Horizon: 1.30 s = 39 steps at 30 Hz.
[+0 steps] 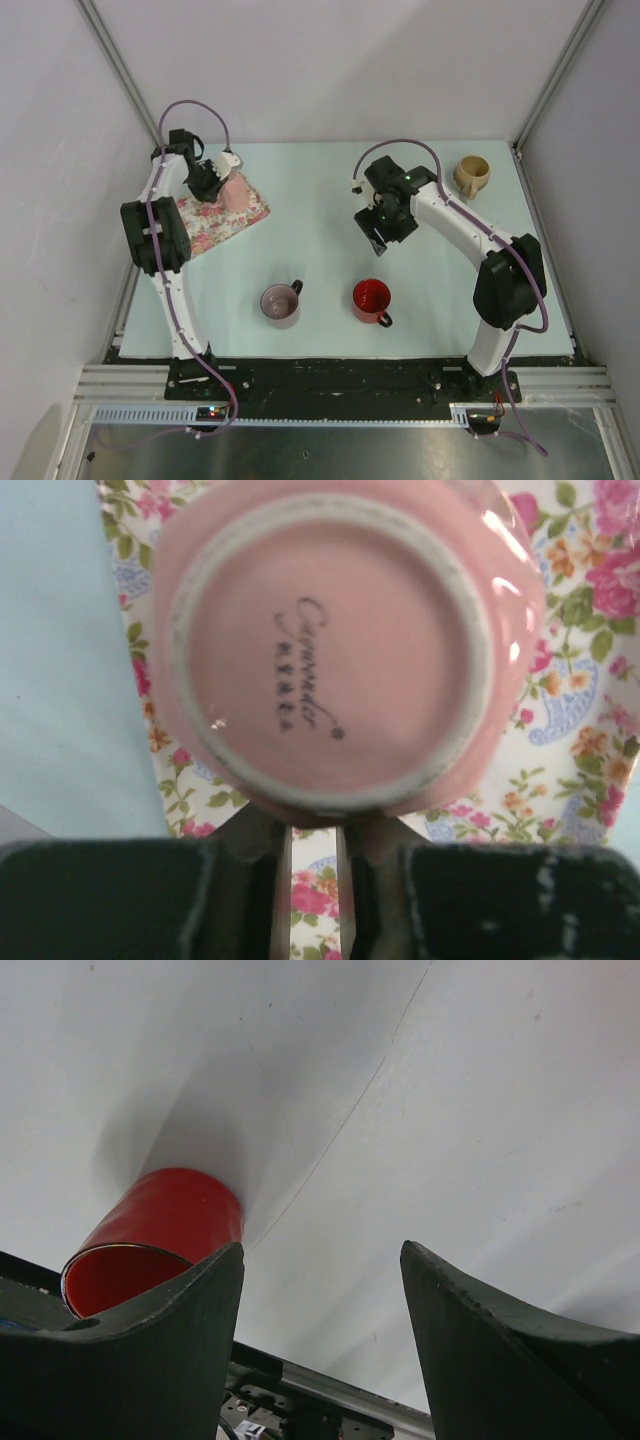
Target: Turn the mug right side up
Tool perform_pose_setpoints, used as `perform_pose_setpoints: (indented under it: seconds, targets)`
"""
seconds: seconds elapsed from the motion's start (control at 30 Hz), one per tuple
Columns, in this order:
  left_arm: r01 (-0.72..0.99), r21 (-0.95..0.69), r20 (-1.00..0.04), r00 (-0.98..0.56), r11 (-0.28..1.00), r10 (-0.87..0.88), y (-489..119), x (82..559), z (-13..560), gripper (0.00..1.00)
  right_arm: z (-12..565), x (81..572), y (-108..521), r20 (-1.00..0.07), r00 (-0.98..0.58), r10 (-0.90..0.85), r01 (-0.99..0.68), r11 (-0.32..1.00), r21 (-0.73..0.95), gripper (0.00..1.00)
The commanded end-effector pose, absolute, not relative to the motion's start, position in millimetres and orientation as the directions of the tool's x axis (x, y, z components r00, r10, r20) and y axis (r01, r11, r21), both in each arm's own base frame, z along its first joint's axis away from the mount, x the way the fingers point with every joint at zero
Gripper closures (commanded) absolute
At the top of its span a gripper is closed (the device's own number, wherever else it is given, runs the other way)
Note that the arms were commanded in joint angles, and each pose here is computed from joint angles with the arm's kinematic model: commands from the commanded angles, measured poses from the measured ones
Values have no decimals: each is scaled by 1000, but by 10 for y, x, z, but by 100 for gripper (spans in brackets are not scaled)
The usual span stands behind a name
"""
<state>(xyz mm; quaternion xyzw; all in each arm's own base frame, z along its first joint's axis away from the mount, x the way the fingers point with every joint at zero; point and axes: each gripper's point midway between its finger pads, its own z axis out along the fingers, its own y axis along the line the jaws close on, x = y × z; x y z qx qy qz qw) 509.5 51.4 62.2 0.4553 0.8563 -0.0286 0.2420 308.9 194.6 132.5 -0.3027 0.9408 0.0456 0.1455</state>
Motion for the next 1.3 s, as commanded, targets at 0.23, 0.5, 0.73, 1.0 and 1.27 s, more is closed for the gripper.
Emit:
perform_pose_setpoints:
  seconds: [0.23,0.5,0.73,1.0,1.27]
  targets:
    - [654,168,-566,-548,737,615,404,5115,1358,100,1877,3236,2177,-457,-734,-503,-564,826,-2,31]
    - [463,-41,-821,-521,886,234,-189,4933,2883,100,3188,3466,3133,-833,-523,-178,-633,736,240,1]
    - [695,-211,-903,-408,687,135,-1369,4110,3784,100,4321,3243,3609,-842,-441,312,-771,348,533,1]
    - [830,-297,-923,-376,473,80,-1972,3478,4324,100,4752,3234,3637,-715,-501,488,-772,121,623,8]
    - [848,-342,-898,-422,404,126,-2170,3305,4063,100,4986,3169,3525,-685,-475,552,-807,37,589,48]
